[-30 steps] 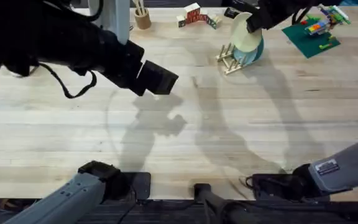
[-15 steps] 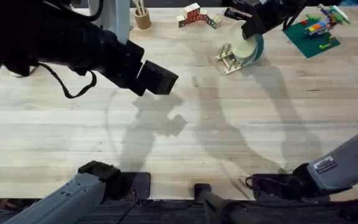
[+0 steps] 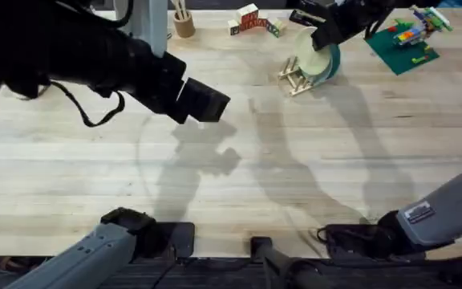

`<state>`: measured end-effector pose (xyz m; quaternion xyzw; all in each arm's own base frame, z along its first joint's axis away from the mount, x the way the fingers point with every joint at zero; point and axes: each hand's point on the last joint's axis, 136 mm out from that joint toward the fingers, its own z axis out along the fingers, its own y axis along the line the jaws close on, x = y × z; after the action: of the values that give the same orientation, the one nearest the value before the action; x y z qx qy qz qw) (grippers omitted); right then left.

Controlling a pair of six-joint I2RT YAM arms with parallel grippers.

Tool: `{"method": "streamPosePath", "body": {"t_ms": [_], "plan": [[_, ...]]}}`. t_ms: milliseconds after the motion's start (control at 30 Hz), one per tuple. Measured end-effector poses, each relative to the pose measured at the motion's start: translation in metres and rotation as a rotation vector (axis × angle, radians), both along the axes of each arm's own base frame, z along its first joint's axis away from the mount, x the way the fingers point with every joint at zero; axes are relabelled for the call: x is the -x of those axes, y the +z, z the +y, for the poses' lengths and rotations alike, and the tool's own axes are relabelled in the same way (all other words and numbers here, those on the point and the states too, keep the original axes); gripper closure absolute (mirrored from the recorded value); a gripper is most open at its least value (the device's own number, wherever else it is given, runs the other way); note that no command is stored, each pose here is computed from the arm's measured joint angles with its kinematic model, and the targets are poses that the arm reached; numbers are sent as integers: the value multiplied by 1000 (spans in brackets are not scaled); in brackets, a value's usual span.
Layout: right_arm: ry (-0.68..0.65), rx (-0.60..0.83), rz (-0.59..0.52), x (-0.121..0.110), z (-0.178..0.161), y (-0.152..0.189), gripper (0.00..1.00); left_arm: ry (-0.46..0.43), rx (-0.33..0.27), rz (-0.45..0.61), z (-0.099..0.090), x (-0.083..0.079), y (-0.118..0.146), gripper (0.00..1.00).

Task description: Pick up the plates from the table one by one and place each into a slot on the dish rack.

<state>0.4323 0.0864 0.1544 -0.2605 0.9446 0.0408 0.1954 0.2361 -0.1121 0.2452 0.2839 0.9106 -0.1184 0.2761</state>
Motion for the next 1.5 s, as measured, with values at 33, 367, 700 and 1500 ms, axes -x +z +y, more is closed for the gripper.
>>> {"method": "streamPosePath", "body": {"t_ms": [33, 367, 700, 1500], "plan": [[0, 0, 0, 0, 0, 0, 924, 0, 0, 0, 0, 0, 0, 7], [0, 0, 0, 0, 0, 0, 866, 0, 0, 0, 0, 0, 0, 7], [-8, 1, 0, 0, 0, 2, 856, 0, 0, 0, 0, 0, 0, 7], [8, -11, -6, 96, 10, 112, 5, 0, 0, 0, 0, 0, 0, 8]]}}
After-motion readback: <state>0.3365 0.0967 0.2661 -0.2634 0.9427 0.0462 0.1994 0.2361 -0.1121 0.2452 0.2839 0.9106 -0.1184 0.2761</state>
